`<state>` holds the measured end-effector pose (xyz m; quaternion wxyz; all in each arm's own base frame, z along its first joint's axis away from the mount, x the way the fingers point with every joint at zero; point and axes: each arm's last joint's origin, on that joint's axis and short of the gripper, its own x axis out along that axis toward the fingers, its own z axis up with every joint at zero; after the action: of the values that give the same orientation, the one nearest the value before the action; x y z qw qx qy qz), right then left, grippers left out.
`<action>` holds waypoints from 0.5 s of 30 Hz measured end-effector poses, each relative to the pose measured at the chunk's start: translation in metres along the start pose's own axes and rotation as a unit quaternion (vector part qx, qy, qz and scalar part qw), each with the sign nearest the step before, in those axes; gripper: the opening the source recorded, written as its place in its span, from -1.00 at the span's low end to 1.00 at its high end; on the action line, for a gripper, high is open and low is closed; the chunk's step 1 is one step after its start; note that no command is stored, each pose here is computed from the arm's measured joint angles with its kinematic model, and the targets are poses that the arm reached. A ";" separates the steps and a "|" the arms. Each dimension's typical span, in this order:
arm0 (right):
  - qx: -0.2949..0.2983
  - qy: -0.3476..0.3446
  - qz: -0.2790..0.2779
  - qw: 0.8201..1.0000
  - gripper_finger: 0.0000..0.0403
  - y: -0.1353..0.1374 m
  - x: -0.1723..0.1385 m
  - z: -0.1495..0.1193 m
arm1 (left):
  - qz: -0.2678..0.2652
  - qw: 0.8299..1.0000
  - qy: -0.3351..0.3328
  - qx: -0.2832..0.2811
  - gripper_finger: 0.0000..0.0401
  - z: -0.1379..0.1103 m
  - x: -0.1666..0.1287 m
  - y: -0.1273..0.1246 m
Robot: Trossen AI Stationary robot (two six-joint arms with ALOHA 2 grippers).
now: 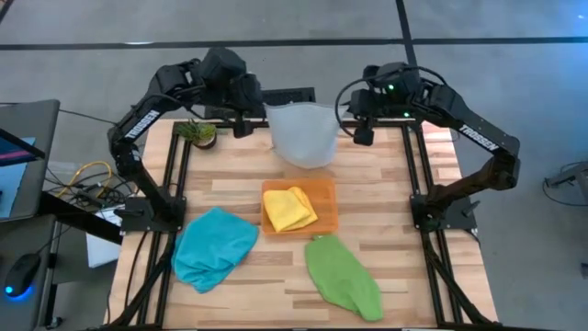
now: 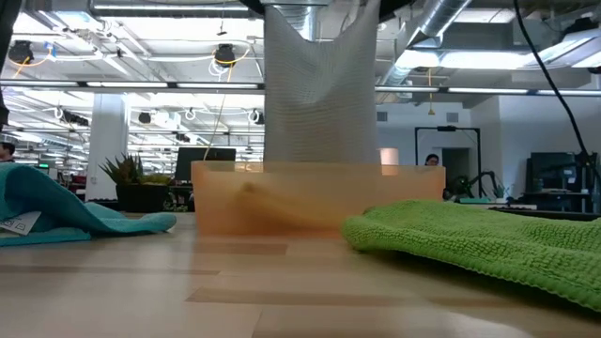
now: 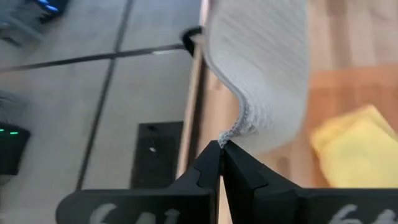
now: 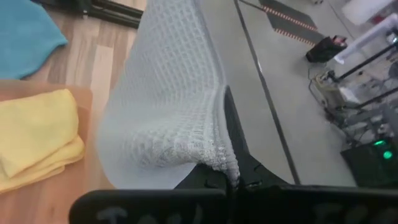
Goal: Sort microfiber towel by color & place in baskets
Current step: Fold the gray towel
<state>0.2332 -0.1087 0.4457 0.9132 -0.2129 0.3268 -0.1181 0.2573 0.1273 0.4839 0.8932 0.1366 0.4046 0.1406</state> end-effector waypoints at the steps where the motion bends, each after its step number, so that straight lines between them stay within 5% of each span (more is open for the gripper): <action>1: -0.008 -0.002 0.000 1.000 -0.97 0.001 -0.001 0.001 | -0.013 1.000 0.004 0.005 -1.00 -0.001 -0.001 -0.002; 6: -0.041 0.000 0.011 0.999 -0.97 0.005 -0.003 0.001 | -0.075 0.997 0.016 0.032 -1.00 -0.004 -0.002 -0.014; 15: -0.043 0.051 0.040 0.997 -0.97 0.008 -0.003 -0.010 | -0.095 0.994 0.050 0.030 -1.00 -0.011 -0.007 -0.020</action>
<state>0.2246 -0.1041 0.4366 0.8895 -0.2323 0.3856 -0.0783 0.2472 0.1073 0.4746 0.8766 0.1173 0.4642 0.0491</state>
